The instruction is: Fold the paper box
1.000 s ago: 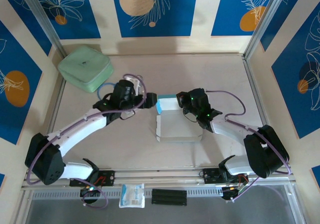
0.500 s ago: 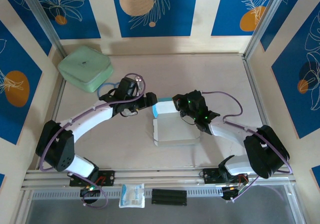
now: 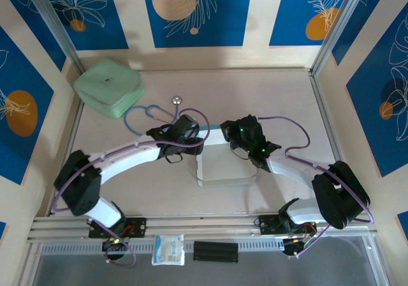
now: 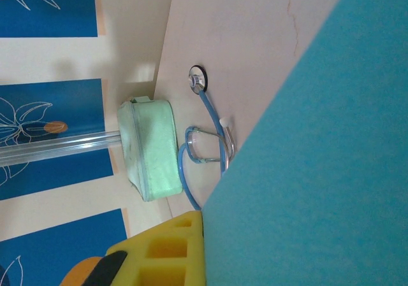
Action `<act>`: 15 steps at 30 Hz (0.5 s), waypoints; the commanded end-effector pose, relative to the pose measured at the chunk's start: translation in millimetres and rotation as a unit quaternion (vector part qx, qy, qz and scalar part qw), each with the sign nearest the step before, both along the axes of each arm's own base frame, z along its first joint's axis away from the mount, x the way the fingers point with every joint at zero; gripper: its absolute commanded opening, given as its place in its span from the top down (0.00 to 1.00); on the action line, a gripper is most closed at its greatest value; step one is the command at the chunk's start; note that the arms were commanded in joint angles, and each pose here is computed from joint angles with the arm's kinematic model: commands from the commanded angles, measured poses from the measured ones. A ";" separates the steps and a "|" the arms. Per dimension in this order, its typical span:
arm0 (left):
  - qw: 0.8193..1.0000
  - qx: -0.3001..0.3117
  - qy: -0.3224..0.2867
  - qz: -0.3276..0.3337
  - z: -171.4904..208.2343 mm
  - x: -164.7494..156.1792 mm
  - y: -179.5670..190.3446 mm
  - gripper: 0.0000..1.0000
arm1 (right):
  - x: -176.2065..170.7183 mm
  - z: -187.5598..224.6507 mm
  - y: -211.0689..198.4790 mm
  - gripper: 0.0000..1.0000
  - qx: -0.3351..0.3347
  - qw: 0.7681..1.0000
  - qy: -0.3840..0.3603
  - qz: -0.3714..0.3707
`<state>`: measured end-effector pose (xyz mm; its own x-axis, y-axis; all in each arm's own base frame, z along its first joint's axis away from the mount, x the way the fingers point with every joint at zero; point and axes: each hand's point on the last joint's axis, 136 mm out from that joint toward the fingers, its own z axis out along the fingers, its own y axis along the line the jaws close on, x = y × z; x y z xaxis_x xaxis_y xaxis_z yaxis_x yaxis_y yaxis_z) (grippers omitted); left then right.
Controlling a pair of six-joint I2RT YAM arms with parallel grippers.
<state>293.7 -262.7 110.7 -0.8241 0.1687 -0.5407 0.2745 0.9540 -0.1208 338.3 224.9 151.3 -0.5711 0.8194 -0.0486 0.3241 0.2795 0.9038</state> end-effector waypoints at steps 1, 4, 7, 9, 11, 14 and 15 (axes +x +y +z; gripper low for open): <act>0.998 0.029 -0.028 0.041 3.0 20.5 2.3 0.33 | -1.0 -0.6 -1.0 0.95 -0.017 1.000 -0.001 0.002; 0.998 0.026 -0.038 0.041 -1.3 32.3 -8.6 0.35 | -0.8 0.4 -0.7 0.95 -0.018 1.000 -0.001 0.004; 0.997 0.035 -0.045 0.042 -5.5 41.8 -13.6 0.38 | 0.0 2.2 -1.0 0.95 -0.018 1.000 -0.002 0.004; 0.997 0.045 -0.052 0.047 -6.5 47.5 -13.6 0.43 | 0.4 2.2 -1.6 0.95 -0.018 1.000 -0.002 0.003; 0.996 0.054 -0.057 0.045 -7.4 51.9 -14.3 0.49 | 1.0 3.8 -1.0 0.95 -0.016 1.000 -0.004 0.004; 0.997 0.054 -0.051 0.035 -12.0 53.4 -18.5 0.57 | 0.9 4.8 -2.1 0.95 -0.015 1.000 -0.005 0.002; 0.997 0.054 -0.048 0.033 -13.6 53.8 -19.4 0.60 | 0.5 5.2 -2.1 0.95 -0.015 1.000 -0.005 0.003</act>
<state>338.0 -280.4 94.5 -0.7955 0.1689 -0.5819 0.2192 0.9755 -0.0164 339.8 222.2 150.9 -0.5639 0.8238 -0.0578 0.3251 0.2858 0.9015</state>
